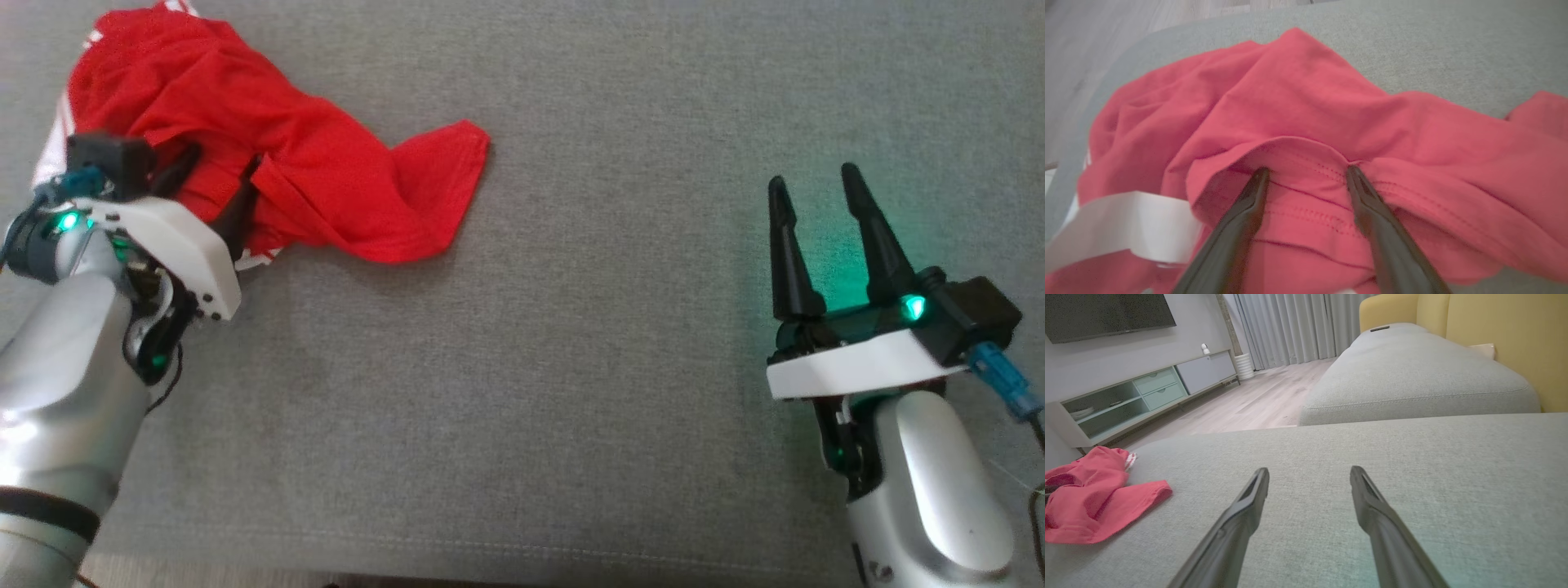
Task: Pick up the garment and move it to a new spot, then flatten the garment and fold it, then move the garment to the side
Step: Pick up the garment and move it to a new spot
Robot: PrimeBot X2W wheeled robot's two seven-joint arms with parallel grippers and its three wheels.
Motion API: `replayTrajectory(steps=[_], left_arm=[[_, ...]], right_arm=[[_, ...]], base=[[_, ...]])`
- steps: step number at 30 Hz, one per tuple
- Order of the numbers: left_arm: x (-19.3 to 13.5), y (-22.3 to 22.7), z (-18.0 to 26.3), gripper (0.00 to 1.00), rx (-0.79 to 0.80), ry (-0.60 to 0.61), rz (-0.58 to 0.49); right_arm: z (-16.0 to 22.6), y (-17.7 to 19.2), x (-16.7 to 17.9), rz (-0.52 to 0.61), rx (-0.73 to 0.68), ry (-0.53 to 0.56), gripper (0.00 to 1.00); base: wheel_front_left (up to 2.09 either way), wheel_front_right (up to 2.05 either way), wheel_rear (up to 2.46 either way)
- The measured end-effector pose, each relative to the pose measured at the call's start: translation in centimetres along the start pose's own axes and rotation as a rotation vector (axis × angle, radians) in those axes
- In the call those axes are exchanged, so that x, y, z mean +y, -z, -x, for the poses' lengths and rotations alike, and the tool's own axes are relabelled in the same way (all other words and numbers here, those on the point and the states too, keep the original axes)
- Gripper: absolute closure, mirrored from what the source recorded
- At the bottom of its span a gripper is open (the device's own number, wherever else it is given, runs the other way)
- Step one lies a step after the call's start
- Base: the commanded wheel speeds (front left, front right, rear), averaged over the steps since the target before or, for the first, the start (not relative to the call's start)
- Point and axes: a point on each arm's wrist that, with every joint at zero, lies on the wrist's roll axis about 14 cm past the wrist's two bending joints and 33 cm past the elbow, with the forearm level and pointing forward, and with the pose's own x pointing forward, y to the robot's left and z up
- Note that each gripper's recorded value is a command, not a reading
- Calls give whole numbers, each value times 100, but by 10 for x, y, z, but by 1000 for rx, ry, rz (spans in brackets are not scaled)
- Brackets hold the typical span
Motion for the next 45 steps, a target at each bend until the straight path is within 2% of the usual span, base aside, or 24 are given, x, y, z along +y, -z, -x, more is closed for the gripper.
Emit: replayTrajectory(steps=[1,2,5,8,12,17,19,25,31,36,45], left_arm=[[-2,1,-3,67,12,12,6],[-4,2,-5,100,22,24,6],[-3,-3,-8,100,-1,32,-10],[10,-20,-5,100,-95,-3,-20],[11,-54,3,100,-218,-9,-29],[-9,-159,37,100,-546,28,-69],[-20,-184,59,100,-649,45,-84],[-49,-192,104,100,-769,85,-94],[-83,-220,132,100,-889,162,-143],[-109,-233,138,100,-936,236,-177],[-186,-248,120,100,-937,460,-238]], right_arm=[[0,0,-3,1,0,7,0],[0,0,-5,2,-2,12,0],[1,-1,-8,4,-2,21,0],[3,-5,-8,9,-11,23,0],[8,-14,-6,10,-27,23,0],[15,-32,0,6,-68,18,0],[20,-38,4,2,-82,12,0],[41,-48,9,-10,-100,21,0],[57,-64,6,-12,-142,41,0],[67,-71,-4,-18,-164,77,0],[89,-82,-39,-33,-203,189,0]], base=[[0,0,0],[0,0,0],[0,0,0],[0,0,0],[0,0,0],[0,0,0],[0,0,0],[0,0,0],[0,0,0],[0,0,0],[0,0,0]])
